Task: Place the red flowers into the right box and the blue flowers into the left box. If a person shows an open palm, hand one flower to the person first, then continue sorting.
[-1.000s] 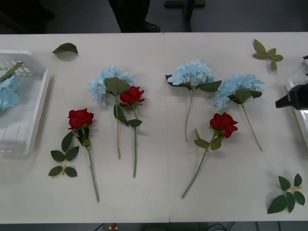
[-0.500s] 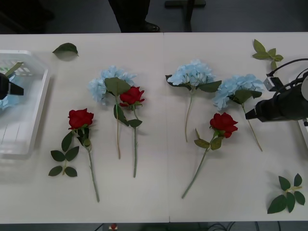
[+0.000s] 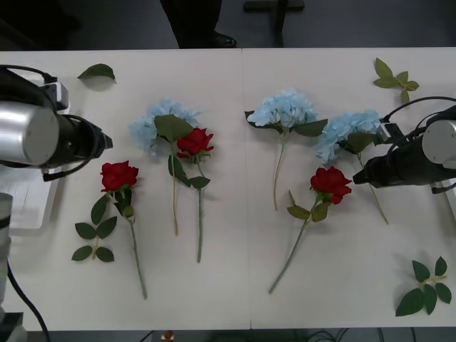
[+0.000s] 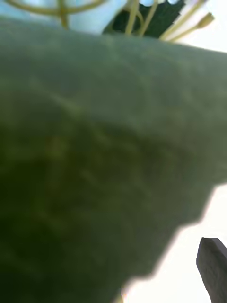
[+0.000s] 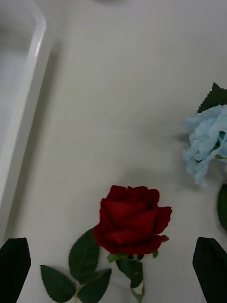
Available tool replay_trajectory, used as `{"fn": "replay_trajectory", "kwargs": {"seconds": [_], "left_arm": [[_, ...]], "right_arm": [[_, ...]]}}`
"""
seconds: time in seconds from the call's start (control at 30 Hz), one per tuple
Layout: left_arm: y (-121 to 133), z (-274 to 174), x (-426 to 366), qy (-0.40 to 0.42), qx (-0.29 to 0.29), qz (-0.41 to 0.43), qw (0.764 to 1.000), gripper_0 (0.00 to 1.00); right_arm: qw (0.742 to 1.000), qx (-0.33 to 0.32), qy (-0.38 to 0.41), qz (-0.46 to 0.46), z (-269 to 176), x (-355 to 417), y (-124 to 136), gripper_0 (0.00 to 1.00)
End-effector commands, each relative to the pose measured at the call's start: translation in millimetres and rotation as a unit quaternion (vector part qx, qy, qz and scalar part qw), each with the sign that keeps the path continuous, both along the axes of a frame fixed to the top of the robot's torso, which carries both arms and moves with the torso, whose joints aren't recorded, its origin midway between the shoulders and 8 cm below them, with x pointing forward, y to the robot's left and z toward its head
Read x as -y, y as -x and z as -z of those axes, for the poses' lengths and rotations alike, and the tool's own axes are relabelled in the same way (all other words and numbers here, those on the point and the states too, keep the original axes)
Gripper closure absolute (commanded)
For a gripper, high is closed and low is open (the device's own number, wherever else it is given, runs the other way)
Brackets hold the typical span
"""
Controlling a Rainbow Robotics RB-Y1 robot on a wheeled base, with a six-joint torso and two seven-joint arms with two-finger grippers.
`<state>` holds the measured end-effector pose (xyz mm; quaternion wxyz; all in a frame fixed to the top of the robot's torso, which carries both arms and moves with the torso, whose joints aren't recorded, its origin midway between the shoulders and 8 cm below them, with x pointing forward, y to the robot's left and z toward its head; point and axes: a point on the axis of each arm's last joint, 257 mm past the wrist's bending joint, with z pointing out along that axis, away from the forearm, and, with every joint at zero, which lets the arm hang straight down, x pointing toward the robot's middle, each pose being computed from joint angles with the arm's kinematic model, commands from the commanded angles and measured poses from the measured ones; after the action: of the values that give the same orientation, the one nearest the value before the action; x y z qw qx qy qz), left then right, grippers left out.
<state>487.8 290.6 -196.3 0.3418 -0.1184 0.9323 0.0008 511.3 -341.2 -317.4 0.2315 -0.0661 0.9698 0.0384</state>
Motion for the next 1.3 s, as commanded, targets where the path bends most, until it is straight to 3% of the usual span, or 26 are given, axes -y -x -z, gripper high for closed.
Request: {"fn": "replay_trajectory", "kwargs": {"seconds": [0.03, 0.53, 0.8, 0.97, 1.13, 1.2, 1.23, 1.3], "left_arm": [[15.8, 21.9, 8.4, -0.035, 0.020, -0.007, 0.999, 0.00], [58.2, 98.4, 41.0, -0.074, 0.018, 0.023, 0.997, 0.00], [57.4, 123.8, 51.0, -0.068, 0.014, 0.036, 0.997, 0.00], [40.5, 138.5, 56.5, -0.074, 0.021, 0.046, 0.996, 0.00], [25.9, 151.7, 57.1, -0.085, 0.025, 0.051, 0.995, 0.00], [23.1, 154.5, 55.6, -0.087, 0.025, 0.050, 0.995, 0.03], [21.8, 155.7, 55.7, -0.087, 0.026, 0.050, 0.995, 0.12], [20.9, 155.2, 56.0, -0.087, 0.028, 0.051, 0.994, 0.16]], "right_arm": [[1.000, 0.018, 0.009, -0.005, -7.3, -2.6, -8.7, 0.00], [0.999, 0.027, 0.033, -0.009, -2.4, -2.2, -13.3, 0.00], [0.999, 0.032, 0.039, -0.006, 6.3, -4.3, -16.6, 0.00], [0.998, 0.034, 0.044, -0.005, 8.4, -3.3, -17.8, 0.29], [0.998, 0.034, 0.047, -0.006, 9.5, -4.1, -17.8, 0.81], [0.998, 0.034, 0.046, -0.006, 9.8, -4.7, -17.8, 0.87], [0.998, 0.033, 0.046, -0.005, 10.7, -4.8, -17.3, 0.89], [0.998, 0.034, 0.044, -0.005, 11.5, -7.3, -17.6, 0.90]]}}
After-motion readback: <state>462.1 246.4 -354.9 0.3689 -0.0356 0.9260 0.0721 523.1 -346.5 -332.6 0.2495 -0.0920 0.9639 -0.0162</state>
